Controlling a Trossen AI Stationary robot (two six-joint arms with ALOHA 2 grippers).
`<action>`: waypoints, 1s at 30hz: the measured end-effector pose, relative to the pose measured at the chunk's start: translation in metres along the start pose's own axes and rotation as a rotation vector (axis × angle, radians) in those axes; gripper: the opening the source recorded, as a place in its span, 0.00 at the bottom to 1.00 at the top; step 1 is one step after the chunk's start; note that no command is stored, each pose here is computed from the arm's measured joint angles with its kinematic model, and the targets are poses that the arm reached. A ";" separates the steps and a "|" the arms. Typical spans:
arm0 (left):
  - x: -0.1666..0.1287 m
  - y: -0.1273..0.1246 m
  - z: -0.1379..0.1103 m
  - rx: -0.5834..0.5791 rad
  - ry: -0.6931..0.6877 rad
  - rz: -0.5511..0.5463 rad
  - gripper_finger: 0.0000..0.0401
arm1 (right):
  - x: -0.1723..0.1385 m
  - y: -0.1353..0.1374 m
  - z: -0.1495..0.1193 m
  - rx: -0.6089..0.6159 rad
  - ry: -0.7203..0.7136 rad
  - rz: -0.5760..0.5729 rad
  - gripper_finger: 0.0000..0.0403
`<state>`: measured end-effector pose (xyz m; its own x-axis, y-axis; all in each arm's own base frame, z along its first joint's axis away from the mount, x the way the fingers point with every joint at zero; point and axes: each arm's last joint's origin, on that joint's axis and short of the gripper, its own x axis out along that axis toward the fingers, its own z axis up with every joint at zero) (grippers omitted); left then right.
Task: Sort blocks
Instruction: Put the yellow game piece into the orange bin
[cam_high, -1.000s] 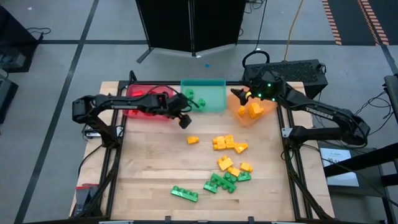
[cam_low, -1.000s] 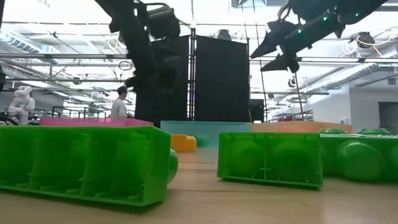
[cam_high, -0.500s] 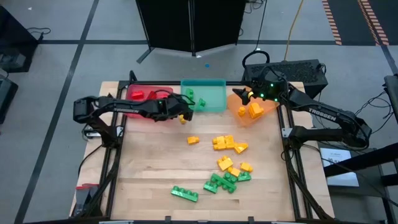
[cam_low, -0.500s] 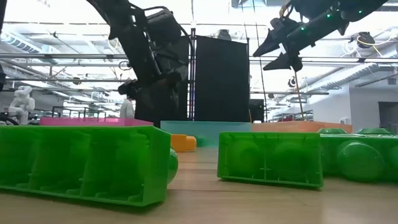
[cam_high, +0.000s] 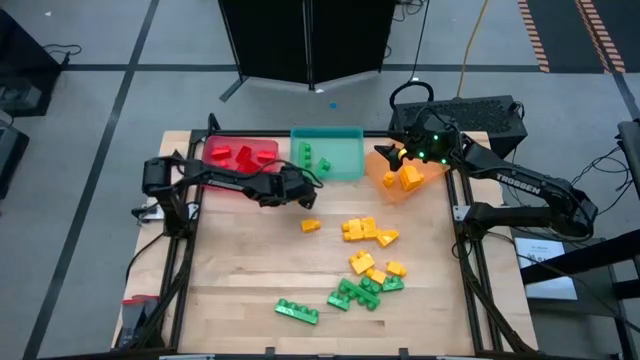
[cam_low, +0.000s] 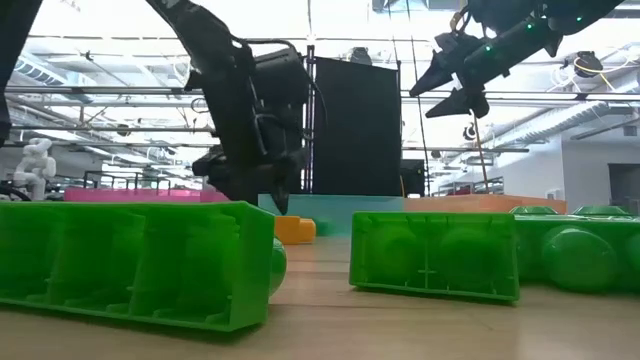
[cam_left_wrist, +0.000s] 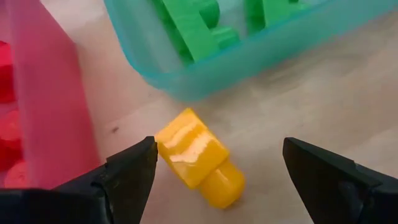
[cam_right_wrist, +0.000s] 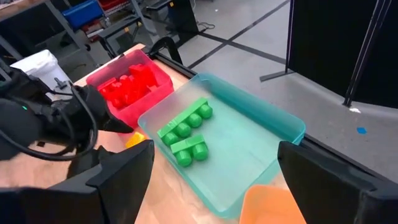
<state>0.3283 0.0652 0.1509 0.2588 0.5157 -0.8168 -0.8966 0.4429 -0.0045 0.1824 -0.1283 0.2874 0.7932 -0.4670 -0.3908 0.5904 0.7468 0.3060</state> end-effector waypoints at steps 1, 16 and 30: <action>0.003 0.000 -0.002 0.007 0.007 0.009 0.86 | 0.000 0.000 0.000 0.001 0.000 0.000 0.84; 0.022 -0.008 -0.016 0.031 0.081 -0.006 0.58 | 0.000 0.001 0.000 0.003 0.003 0.003 0.84; 0.009 -0.022 -0.032 0.017 0.119 -0.069 0.27 | 0.000 0.000 -0.002 0.004 0.016 0.000 0.84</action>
<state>0.3386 0.0371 0.1254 0.2744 0.3928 -0.8777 -0.8715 0.4873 -0.0544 0.1824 -0.1272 0.2861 0.7910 -0.4593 -0.4042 0.5908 0.7452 0.3093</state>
